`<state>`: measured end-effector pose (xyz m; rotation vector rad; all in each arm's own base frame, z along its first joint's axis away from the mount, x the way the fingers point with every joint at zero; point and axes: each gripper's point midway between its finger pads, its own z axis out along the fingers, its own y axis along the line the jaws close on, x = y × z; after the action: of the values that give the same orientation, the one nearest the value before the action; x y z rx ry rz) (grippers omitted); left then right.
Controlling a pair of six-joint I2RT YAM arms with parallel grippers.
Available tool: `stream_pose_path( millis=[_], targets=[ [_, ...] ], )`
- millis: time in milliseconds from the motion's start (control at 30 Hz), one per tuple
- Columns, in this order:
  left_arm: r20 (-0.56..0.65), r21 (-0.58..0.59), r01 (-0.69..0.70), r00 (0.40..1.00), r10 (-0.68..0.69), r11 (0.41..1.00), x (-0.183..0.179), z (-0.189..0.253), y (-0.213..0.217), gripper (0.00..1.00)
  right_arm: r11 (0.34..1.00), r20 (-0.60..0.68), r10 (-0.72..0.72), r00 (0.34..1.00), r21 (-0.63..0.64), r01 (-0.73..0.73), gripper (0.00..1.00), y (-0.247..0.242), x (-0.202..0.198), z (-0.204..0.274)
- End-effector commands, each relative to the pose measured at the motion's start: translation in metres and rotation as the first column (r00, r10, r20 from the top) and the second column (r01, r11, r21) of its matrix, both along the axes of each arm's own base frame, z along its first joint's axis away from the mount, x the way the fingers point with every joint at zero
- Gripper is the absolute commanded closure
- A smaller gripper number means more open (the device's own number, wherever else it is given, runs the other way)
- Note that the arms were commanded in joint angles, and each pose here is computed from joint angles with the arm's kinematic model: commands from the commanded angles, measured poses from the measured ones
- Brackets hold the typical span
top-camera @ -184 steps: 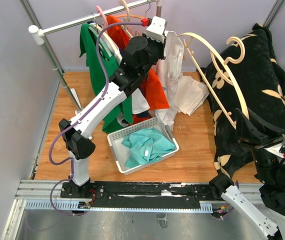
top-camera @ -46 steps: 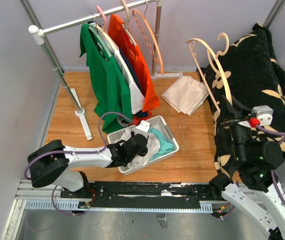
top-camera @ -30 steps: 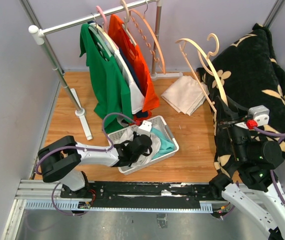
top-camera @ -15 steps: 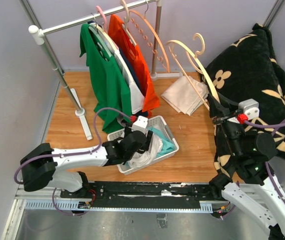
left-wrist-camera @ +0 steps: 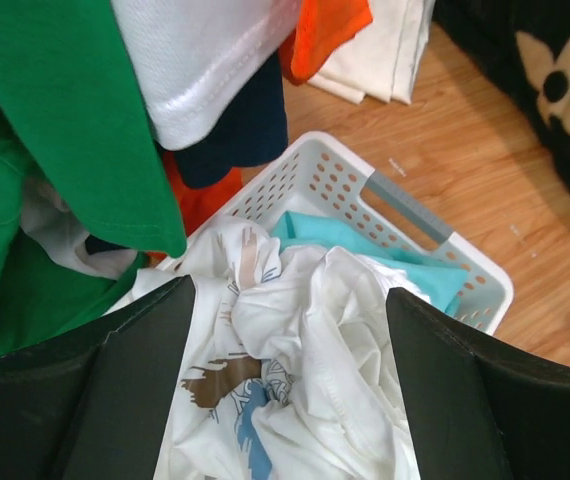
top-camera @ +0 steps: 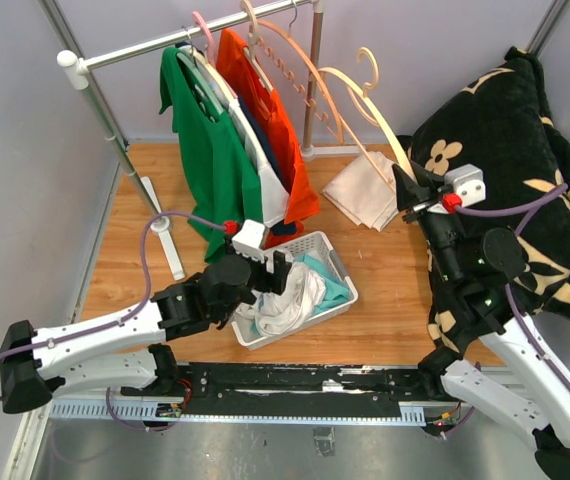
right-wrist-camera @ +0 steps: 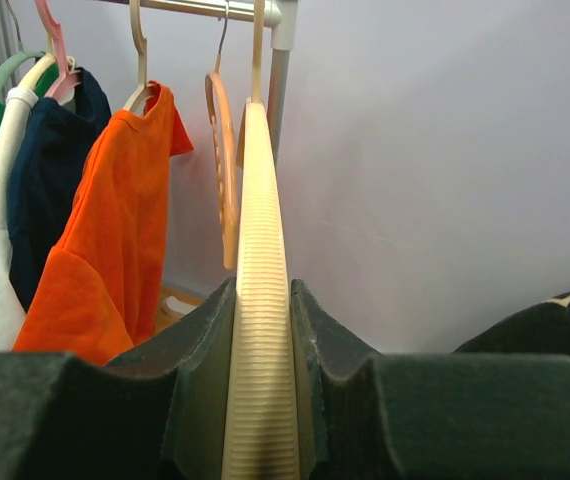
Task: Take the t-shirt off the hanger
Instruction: Place the hanger on the clothesline.
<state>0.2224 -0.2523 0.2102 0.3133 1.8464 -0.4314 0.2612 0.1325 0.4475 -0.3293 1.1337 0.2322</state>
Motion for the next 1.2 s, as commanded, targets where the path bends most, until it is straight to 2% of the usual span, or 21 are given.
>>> stream_pose_path(
  millis=[0,300,1167],
  targets=[
    [0.039,-0.062,0.023,0.999,-0.021,0.998,-0.006,0.026,0.006,0.18,0.999,0.140,0.009,0.990,0.043,-0.015,0.99,0.003,-0.005,0.051],
    [0.107,-0.176,0.040,0.994,-0.021,0.984,-0.017,0.046,0.025,0.18,1.000,0.159,0.002,0.987,-0.002,-0.002,0.99,0.028,0.031,0.072],
    [0.125,-0.234,-0.021,0.991,0.052,0.972,-0.020,0.056,0.054,0.18,0.998,0.170,0.051,0.984,0.038,-0.058,0.99,0.061,0.121,0.090]
  ],
)
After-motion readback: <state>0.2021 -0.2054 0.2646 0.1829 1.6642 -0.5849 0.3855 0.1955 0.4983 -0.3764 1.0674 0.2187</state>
